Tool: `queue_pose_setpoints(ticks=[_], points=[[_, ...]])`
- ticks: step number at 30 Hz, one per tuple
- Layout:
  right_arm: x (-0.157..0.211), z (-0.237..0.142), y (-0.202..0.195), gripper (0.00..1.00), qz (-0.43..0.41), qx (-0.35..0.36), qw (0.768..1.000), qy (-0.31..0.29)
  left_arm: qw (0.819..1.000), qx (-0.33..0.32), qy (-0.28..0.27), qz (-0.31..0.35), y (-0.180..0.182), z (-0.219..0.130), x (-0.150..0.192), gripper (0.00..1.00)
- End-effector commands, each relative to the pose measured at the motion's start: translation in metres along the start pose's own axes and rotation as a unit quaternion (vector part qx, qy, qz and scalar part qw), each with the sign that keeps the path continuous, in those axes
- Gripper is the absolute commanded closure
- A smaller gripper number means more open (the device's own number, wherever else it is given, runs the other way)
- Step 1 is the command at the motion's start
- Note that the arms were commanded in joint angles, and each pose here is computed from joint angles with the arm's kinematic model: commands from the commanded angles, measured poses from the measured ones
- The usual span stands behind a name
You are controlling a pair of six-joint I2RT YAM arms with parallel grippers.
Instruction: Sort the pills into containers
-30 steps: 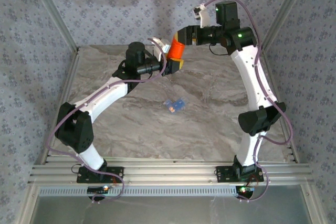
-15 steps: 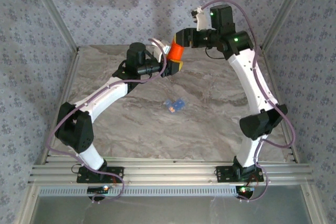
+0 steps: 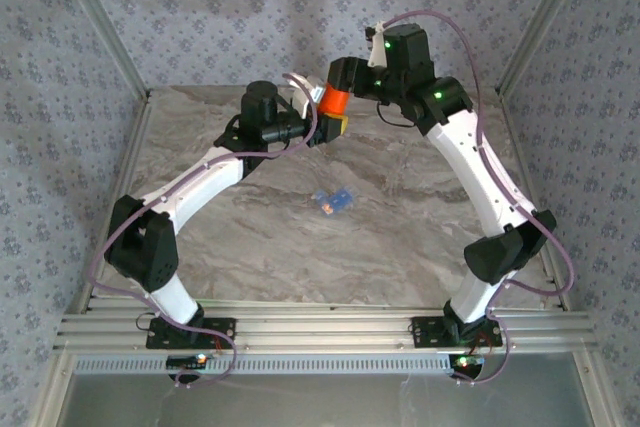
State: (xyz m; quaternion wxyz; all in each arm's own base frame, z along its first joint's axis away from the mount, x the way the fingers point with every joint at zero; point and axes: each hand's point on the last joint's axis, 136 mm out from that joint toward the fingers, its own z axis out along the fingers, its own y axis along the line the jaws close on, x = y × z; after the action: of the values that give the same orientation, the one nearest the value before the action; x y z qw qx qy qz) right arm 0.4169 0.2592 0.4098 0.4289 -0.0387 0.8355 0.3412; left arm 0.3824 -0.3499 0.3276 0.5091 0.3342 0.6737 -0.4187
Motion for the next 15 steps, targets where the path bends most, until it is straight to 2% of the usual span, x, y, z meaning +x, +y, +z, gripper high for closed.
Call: queue_pose_setpoints(ticks=[1, 7, 11, 15], points=[[-0.017, -0.010, 0.004, 0.33, 0.021, -0.027, 0.999, -0.008, 0.998, 0.004, -0.056, 0.043, -0.006, -0.006, -0.039, 1.00], [-0.059, -0.042, 0.010, 0.12, 0.019, -0.093, 0.994, -0.056, 0.998, 0.007, -0.052, 0.041, -0.007, -0.005, -0.037, 1.00], [-0.067, -0.053, 0.004, 0.09, 0.003, -0.123, 0.990, -0.062, 0.998, 0.016, -0.053, 0.040, -0.009, -0.005, -0.039, 1.00], [-0.065, -0.048, -0.004, 0.10, -0.012, -0.177, 0.984, -0.033, 0.998, 0.030, -0.052, 0.038, -0.013, -0.004, -0.042, 1.00]])
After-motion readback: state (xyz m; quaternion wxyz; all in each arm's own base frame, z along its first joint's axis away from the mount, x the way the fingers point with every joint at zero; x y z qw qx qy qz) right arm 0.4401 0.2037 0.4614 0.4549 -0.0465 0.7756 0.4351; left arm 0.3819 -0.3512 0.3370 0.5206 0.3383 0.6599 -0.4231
